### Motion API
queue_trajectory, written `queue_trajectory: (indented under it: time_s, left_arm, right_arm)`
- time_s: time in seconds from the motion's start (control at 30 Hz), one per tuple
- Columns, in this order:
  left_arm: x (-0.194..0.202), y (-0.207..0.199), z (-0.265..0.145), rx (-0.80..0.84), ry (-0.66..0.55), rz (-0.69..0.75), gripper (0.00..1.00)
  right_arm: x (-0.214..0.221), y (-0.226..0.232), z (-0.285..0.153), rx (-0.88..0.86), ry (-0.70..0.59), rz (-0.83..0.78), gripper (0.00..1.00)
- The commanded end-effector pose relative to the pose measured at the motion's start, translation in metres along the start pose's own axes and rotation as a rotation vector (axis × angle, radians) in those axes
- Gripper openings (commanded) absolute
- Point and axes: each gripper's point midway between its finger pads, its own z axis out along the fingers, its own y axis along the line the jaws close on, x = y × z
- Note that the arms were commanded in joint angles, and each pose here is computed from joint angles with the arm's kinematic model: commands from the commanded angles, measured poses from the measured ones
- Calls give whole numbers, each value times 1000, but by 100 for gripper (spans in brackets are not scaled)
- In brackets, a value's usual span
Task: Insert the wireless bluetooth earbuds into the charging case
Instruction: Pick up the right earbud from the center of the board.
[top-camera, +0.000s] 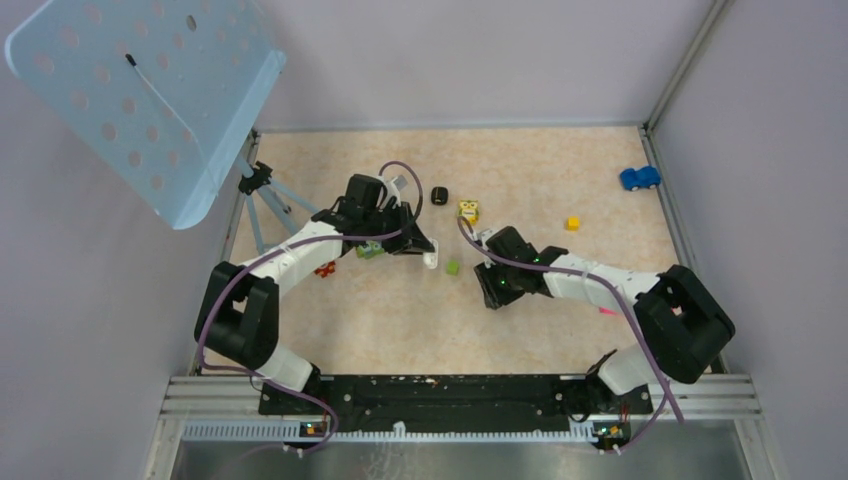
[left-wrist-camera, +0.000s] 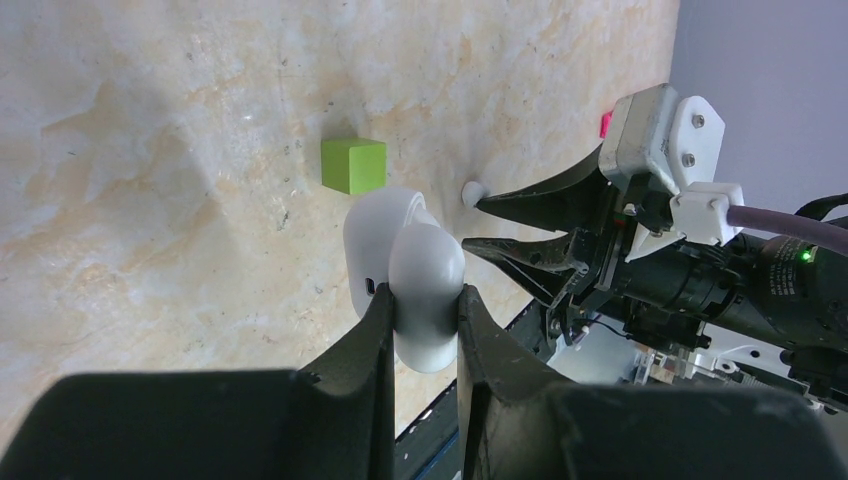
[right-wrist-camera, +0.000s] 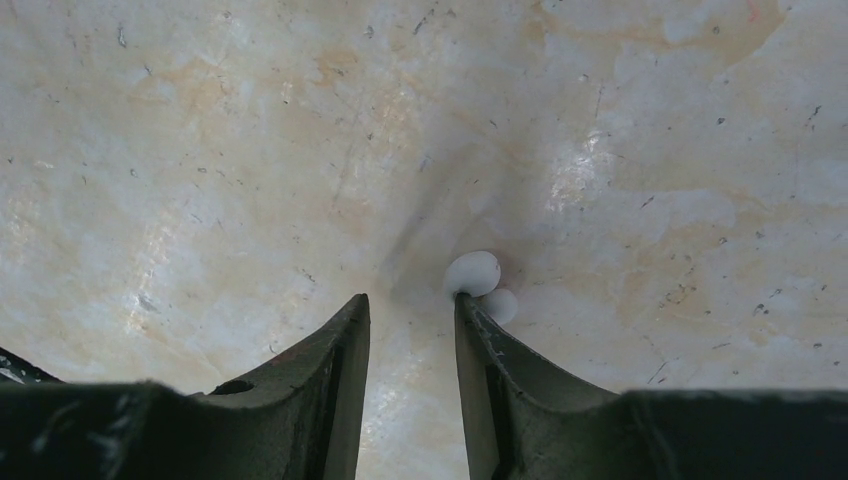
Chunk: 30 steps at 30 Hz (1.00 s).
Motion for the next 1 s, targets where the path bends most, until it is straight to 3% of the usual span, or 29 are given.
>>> queue_trajectory:
  time_s: [0.0,0.53,0.87,0.97]
  left_arm:
    - [-13,-19,-6,56,-48,59,0]
    - [-18,-24,-6,75,-53,86,0]
    - [-18,-23,-6,73,-52,89,0]
    - [-18,-22,-5,74,-48,87,0]
  right_arm:
    - [-18,-5,2,45,-46,-30,36]
    - [-32,-36,-7,267,-103,-68,32]
    - [-42,-37,-12,303,-117,-97,18]
    - [-38,-38,-9,306,-96,-99,18]
